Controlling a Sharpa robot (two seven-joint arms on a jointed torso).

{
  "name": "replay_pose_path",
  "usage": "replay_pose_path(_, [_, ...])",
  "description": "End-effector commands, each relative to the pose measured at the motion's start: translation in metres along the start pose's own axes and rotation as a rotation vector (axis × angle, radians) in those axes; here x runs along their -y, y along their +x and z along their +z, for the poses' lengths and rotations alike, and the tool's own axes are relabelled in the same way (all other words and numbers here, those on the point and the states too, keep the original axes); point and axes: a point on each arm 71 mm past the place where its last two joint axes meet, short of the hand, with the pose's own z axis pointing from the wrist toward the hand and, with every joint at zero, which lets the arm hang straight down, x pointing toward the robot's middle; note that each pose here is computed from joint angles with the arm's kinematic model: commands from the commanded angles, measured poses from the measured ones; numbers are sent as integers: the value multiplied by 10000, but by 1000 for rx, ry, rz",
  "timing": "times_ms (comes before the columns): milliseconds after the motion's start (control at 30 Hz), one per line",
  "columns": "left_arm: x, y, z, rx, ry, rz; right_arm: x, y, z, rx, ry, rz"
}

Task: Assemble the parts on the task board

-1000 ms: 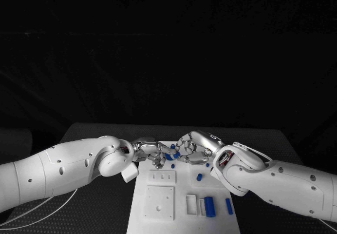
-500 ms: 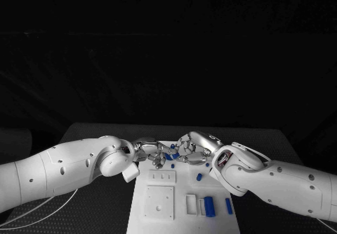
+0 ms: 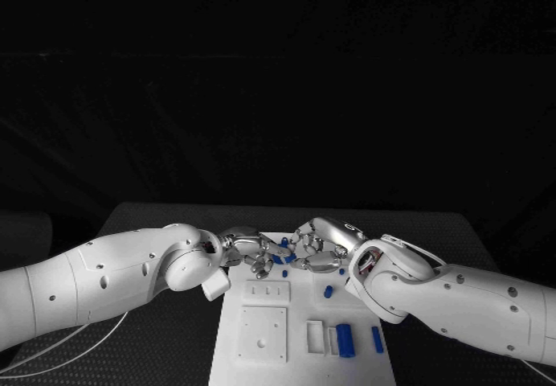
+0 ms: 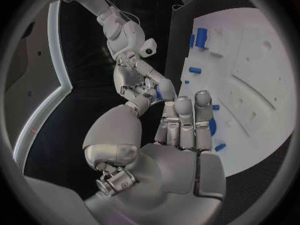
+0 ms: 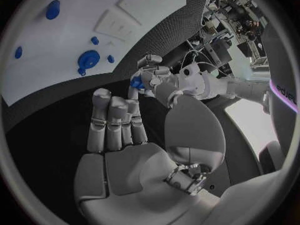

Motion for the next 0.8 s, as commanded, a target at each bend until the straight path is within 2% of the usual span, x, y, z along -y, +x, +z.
replay_pose_path(33, [9, 11, 4, -7, -2, 16, 0, 14, 0, -14, 6, -8])
replay_pose_path(800, [10, 40, 43, -12, -32, 20, -39, 27, 6, -15, 1, -8])
